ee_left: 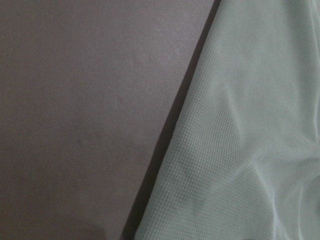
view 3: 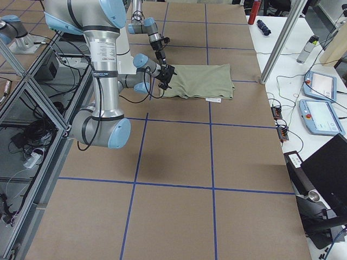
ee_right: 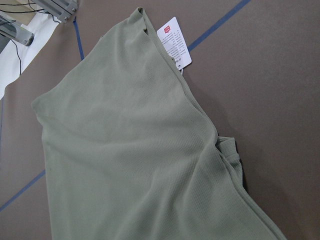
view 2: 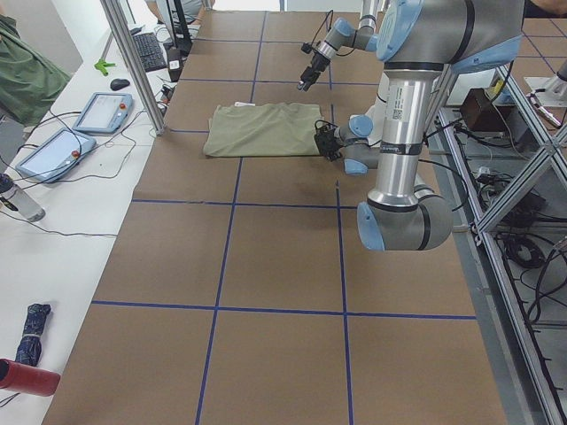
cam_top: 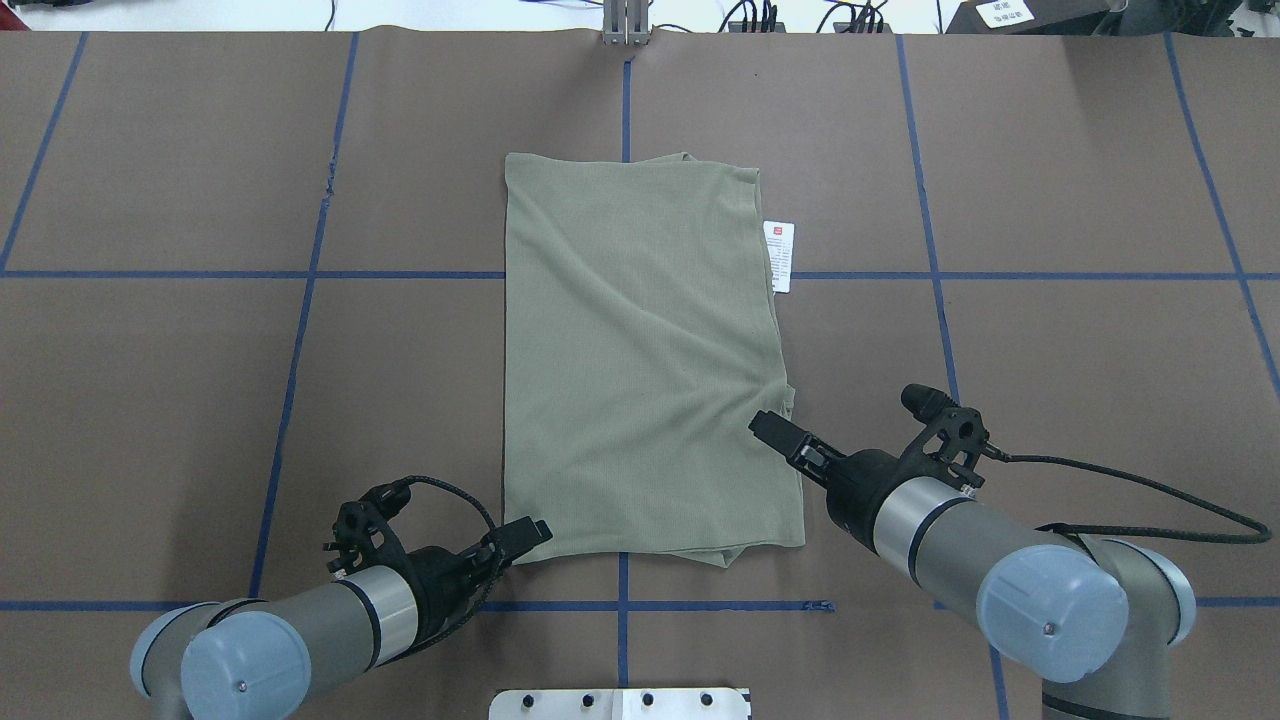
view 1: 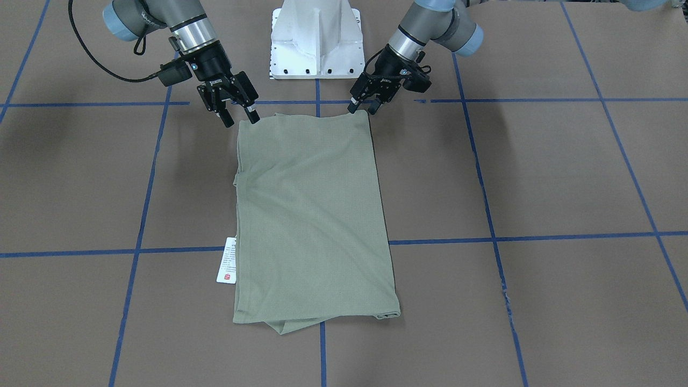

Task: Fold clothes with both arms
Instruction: 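Lower both grippers onto the near edge corners and pinch them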

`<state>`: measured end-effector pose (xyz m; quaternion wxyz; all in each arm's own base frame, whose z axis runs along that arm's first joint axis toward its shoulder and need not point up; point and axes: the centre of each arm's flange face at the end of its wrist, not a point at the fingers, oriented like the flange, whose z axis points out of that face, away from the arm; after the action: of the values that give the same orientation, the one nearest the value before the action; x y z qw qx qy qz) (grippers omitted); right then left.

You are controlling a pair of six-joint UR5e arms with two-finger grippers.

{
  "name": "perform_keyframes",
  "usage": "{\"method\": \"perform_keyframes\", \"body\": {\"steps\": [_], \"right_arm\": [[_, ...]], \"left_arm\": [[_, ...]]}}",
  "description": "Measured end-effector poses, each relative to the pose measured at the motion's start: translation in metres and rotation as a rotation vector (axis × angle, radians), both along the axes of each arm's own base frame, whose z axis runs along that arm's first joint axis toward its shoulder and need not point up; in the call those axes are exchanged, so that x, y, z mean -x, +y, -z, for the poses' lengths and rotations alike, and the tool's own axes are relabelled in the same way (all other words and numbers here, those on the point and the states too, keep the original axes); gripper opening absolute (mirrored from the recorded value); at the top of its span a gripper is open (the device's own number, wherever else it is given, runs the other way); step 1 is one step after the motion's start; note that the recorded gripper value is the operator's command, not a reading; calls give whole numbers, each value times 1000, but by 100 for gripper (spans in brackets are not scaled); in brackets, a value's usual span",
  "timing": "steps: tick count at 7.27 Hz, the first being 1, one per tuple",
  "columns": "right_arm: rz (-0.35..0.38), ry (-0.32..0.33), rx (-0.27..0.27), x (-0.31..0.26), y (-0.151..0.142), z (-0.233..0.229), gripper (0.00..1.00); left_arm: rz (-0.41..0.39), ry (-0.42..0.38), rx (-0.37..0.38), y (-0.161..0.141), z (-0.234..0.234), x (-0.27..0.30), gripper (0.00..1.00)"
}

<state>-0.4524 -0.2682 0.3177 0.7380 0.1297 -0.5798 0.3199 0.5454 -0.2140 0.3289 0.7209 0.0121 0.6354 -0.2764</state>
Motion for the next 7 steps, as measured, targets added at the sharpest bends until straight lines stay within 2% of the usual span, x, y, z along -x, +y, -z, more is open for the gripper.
{"method": "perform_keyframes", "body": {"steps": [3, 4, 6, 7], "right_arm": [[1, 0, 0, 1, 0, 0, 100], [2, 0, 0, 1, 1, 0, 100], [2, 1, 0, 2, 1, 0, 100], [3, 1, 0, 2, 1, 0, 100]], "left_arm": [[2, 0, 0, -1, 1, -5, 87], [1, -1, 0, -1, 2, -6, 79], [8, 6, -2, -2, 6, -10, 51], [14, 8, -3, -3, 8, -12, 44]]}}
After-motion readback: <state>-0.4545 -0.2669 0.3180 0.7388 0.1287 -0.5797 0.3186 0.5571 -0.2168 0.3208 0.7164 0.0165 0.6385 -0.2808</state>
